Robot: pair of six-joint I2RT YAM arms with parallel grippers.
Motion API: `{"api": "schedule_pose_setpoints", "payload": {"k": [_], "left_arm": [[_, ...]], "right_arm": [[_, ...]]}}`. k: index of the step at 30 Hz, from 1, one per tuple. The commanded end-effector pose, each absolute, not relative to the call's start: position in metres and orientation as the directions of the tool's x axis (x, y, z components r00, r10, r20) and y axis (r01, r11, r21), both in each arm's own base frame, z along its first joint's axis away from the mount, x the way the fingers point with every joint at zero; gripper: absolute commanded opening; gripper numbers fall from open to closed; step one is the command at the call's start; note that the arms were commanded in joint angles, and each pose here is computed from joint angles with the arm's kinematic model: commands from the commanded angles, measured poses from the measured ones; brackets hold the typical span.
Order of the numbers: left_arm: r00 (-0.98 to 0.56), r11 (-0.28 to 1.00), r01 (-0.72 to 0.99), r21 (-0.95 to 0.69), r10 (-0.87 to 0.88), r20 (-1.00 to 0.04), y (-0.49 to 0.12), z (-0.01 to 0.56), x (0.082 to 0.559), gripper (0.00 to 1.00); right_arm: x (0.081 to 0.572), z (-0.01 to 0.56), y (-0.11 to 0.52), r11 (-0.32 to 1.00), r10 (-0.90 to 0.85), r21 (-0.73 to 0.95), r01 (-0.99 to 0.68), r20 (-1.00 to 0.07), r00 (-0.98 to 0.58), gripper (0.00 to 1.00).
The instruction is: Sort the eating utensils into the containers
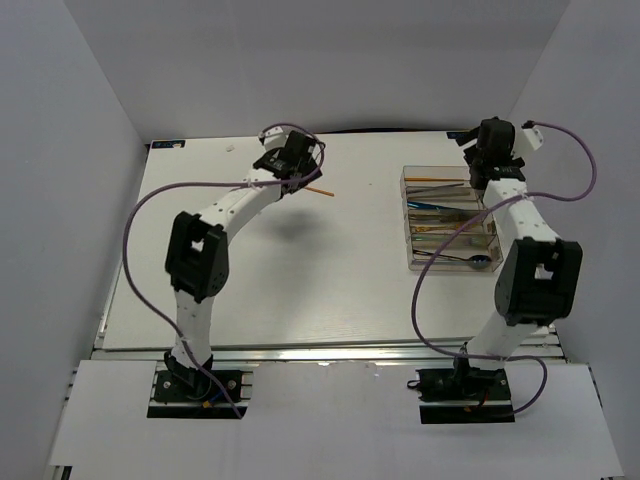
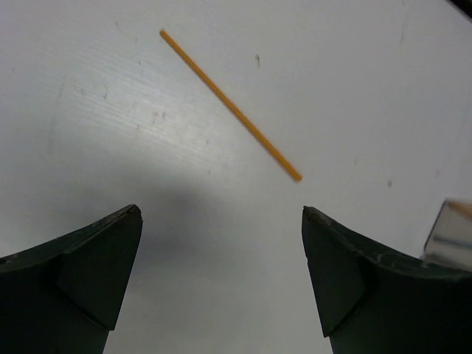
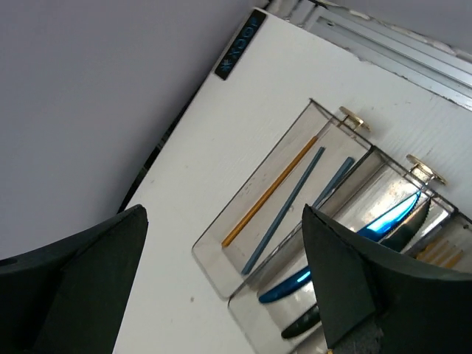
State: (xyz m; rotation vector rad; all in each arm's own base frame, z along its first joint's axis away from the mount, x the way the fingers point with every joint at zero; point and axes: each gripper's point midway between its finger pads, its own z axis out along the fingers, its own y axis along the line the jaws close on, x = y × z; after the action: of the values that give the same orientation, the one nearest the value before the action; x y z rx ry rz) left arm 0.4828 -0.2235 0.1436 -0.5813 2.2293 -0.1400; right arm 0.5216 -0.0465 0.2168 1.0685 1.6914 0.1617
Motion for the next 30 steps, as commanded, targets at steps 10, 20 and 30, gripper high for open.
{"api": "schedule_pose_setpoints", "payload": {"k": [10, 20, 30], "left_arm": [[-0.372, 0.681, -0.67, -0.295, -0.652, -0.66, -0.22, 0.086, 0.542, 0.91], [-0.388, 0.695, -0.67, -0.262, -0.629, -0.674, -0.24, 0.035, 0.555, 0.89], [-0.463, 0.761, -0.628, -0.161, -0.532, -0.709, -0.245, 0.006, 0.55, 0.8]], "right_arm": [[0.389, 0.191, 0.031, 0.785, 0.619, 0.557, 0.273, -0.683, -0.388, 0.89], [0.328, 0.207, 0.08, 0.776, 0.573, 0.629, 0.049, -0.67, -0.473, 0.89], [0.296, 0.205, 0.091, 0.782, 0.515, 0.62, -0.06, -0.699, -0.496, 0.89]]}}
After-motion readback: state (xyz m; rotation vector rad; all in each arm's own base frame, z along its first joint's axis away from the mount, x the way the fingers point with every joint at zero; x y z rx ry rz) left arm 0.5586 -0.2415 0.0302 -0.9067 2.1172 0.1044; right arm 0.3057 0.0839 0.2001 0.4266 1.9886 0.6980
